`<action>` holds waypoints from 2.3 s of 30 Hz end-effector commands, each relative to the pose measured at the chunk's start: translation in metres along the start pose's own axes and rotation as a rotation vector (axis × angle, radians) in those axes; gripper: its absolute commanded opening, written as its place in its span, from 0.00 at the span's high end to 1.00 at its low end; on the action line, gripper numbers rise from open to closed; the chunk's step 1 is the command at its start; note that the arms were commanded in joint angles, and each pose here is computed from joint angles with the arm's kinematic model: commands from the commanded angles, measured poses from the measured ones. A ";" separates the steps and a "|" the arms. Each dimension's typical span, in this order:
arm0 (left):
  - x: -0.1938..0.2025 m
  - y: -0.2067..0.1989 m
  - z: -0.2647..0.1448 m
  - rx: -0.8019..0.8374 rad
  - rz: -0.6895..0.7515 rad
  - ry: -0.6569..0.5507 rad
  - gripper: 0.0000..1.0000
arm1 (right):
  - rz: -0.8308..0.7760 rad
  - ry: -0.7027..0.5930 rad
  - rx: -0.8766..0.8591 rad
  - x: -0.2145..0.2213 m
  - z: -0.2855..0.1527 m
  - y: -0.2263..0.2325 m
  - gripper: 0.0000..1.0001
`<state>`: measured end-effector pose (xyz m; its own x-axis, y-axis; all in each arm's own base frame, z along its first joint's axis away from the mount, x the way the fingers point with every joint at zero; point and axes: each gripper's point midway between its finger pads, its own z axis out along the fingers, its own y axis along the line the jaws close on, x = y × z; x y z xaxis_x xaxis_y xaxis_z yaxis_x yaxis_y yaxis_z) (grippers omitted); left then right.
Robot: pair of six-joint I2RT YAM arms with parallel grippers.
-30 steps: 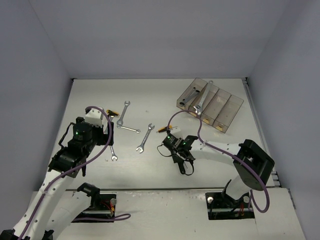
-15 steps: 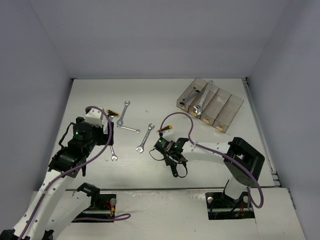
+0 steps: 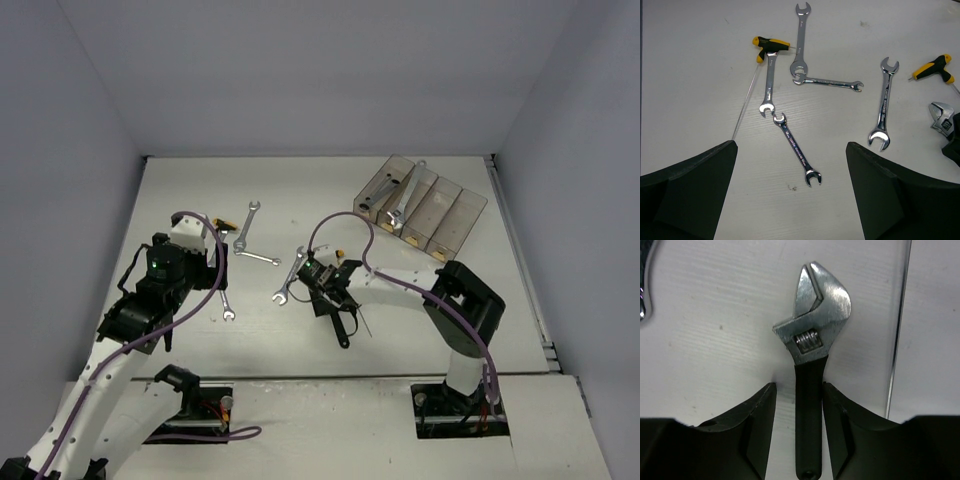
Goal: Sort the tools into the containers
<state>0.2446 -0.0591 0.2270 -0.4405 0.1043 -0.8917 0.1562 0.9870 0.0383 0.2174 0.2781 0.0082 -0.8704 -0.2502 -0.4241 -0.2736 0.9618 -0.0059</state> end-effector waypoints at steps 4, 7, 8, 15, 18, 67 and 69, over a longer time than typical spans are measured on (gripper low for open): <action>-0.019 -0.002 0.000 0.009 -0.007 -0.064 0.12 | 0.003 0.057 0.031 0.001 0.023 -0.009 0.60; -0.019 -0.002 -0.001 0.007 -0.007 -0.067 0.12 | 0.006 0.076 0.021 0.001 0.027 -0.009 0.64; -0.019 -0.002 -0.001 0.006 -0.008 -0.066 0.12 | 0.005 0.083 0.020 0.002 0.028 -0.009 0.69; -0.020 -0.002 -0.002 0.007 -0.009 -0.070 0.12 | -0.001 0.072 0.016 0.000 0.022 -0.010 1.00; -0.019 -0.002 -0.002 0.006 -0.007 -0.068 0.12 | 0.014 -0.034 0.005 -0.030 0.000 -0.009 1.00; -0.018 0.002 -0.002 -0.014 0.002 -0.065 0.12 | 0.564 -0.656 0.225 -0.333 -0.071 -0.311 0.51; -0.019 0.002 -0.003 -0.012 0.000 -0.071 0.12 | 0.431 -0.653 0.205 -0.322 -0.092 -0.290 0.50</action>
<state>0.2436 -0.0582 0.2278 -0.4366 0.1068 -0.8933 0.1518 0.9874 0.0439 0.5627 0.0390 0.1220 -0.5419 0.3878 -0.7456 0.3963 0.9003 0.1803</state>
